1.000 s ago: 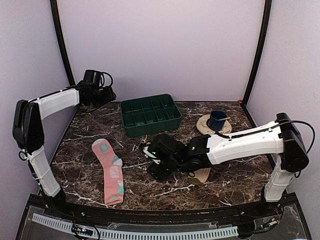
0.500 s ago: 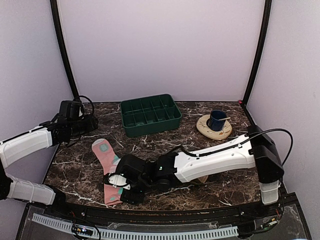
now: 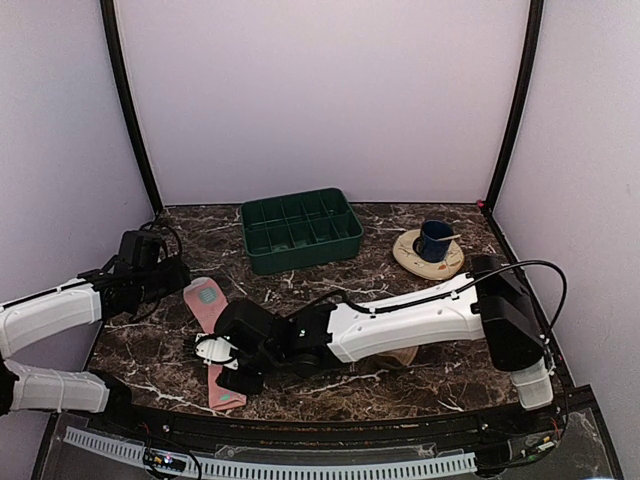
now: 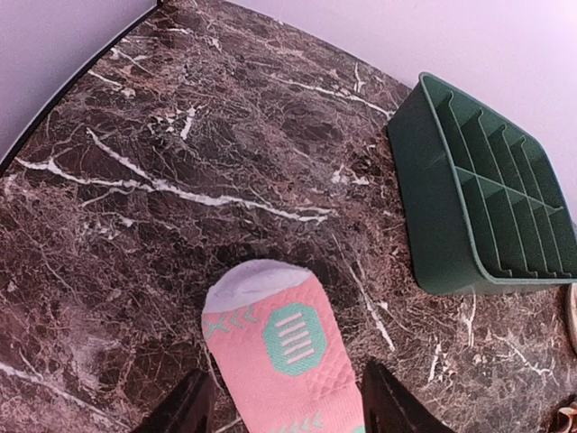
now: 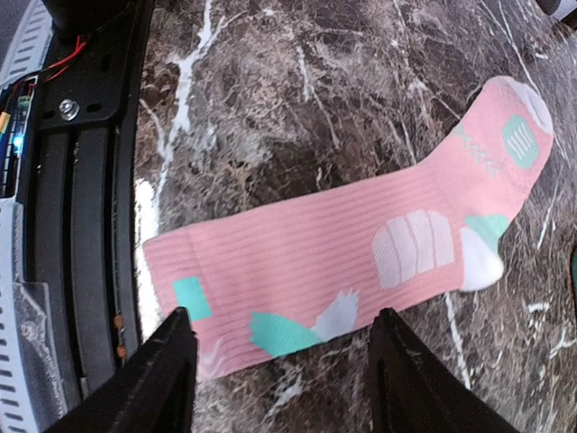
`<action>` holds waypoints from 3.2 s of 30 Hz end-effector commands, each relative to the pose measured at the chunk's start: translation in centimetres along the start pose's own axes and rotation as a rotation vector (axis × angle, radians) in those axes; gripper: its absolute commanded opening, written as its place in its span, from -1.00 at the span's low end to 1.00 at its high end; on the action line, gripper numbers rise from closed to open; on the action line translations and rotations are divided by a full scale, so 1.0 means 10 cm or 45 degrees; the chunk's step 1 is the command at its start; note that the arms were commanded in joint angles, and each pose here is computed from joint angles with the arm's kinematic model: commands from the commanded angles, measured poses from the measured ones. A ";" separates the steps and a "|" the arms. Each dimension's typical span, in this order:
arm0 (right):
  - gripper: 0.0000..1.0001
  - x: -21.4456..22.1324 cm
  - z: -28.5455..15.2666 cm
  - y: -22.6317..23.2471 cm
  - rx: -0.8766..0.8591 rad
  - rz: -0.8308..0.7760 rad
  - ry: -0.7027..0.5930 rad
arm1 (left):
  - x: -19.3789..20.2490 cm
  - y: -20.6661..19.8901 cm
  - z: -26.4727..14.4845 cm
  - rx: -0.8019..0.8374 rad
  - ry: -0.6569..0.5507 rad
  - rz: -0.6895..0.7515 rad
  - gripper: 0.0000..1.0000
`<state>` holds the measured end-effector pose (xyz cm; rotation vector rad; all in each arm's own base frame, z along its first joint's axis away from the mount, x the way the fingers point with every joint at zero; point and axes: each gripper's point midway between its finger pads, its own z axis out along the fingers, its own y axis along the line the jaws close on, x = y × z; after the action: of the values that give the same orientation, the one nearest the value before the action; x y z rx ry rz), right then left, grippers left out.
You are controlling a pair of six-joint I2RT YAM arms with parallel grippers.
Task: Roll the socks
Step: Move the sock to the center of the board, then pick up the sock from the center of the board.
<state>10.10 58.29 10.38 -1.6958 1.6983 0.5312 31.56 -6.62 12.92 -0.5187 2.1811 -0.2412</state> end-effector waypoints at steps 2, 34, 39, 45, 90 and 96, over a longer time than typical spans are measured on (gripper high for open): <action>0.04 -0.13 0.28 -0.41 0.024 0.057 -0.086 | -0.05 0.08 -0.09 -0.017 -0.067 -0.051 0.16; -0.61 0.83 0.90 -1.06 0.022 0.449 0.134 | 0.09 0.14 0.14 -0.069 -0.057 -0.089 0.07; -0.64 1.04 0.83 -1.16 0.082 0.569 0.203 | 0.11 0.13 0.18 -0.078 -0.036 -0.072 0.07; -0.63 1.36 0.63 -1.20 0.159 0.693 0.304 | 0.12 0.10 0.22 -0.079 -0.026 -0.057 0.07; 0.25 0.99 -0.83 0.17 -0.186 0.104 0.222 | 0.66 -0.82 0.39 0.125 0.193 0.250 0.07; 0.26 0.97 -0.81 0.33 -0.203 0.012 0.221 | 0.65 -0.80 0.32 0.136 0.197 0.240 0.08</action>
<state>7.00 45.60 8.33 -1.8411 1.9021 0.5524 33.38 -16.68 8.20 -0.2349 2.3351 -0.2821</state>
